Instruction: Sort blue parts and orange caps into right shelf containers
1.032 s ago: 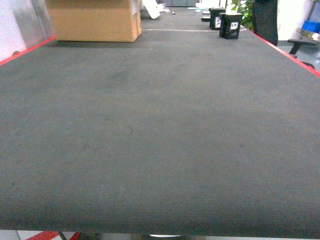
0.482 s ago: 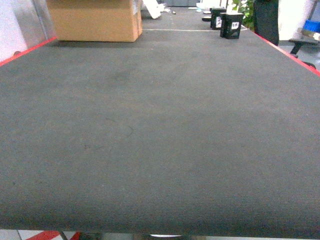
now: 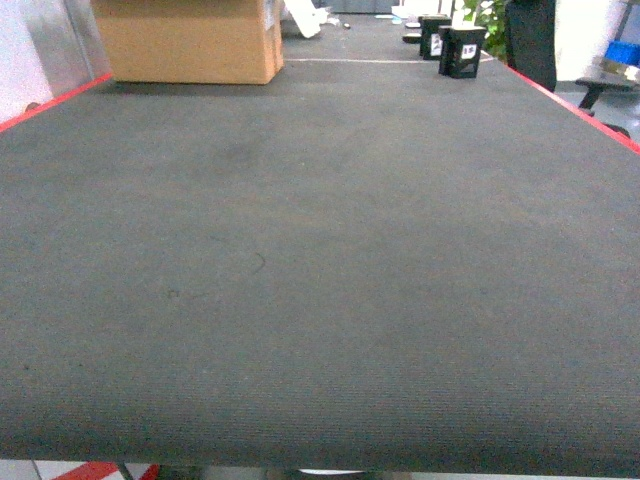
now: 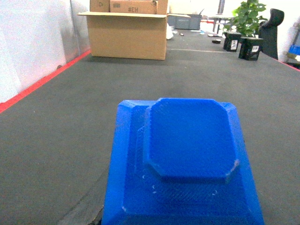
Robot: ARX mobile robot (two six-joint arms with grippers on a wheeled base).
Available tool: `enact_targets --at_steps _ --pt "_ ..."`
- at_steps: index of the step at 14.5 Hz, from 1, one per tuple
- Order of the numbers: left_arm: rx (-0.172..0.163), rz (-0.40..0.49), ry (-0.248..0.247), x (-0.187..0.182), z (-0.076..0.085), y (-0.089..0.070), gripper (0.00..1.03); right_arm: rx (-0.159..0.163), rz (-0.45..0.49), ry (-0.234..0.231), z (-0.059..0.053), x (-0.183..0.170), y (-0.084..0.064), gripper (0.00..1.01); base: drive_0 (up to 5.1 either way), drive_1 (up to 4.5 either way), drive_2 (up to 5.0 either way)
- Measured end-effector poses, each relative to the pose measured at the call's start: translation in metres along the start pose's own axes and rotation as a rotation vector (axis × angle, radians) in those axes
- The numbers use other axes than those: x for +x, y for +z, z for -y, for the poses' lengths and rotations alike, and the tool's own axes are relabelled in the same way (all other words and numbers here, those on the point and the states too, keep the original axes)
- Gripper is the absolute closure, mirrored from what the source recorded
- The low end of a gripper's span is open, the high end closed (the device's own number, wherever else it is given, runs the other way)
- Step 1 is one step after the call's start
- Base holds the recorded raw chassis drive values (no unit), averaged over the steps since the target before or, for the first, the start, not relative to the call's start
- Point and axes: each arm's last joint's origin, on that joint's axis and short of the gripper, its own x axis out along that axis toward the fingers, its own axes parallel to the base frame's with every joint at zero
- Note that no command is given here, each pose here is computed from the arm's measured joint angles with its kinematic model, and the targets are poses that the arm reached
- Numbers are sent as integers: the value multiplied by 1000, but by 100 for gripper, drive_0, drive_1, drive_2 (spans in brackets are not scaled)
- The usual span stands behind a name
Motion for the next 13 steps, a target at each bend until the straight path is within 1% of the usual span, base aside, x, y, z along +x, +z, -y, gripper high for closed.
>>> enact_targets --at_steps 2,3,4,5,6,7,8,9,13 --pt "0 -4 0 -2 0 -1 60 0 -1 0 0 -2 0 57 0 0 0" --pt "0 -4 0 -4 0 -1 60 0 -43 0 0 -7 -5 57 0 0 0" --pt "0 -5 2 -5 0 -1 60 0 -11 0 0 -13 -3 57 0 0 0" --pt "0 -6 0 -6 0 -1 60 0 2 0 0 -13 -2 57 0 0 0" --pt "0 -54 -1 -12 0 -7 60 0 -13 0 0 -13 -4 57 0 0 0" --pt "0 -7 0 -16 0 -3 60 0 -2 0 0 -13 -2 57 0 0 0" --pt "0 -3 2 -16 0 -2 60 0 -7 1 0 -13 -3 57 0 0 0" --pt "0 -21 0 -16 0 -4 60 0 -7 0 0 -13 -3 57 0 0 0" --pt "0 -14 0 -16 0 -4 60 0 -8 0 0 -13 -3 57 0 0 0"
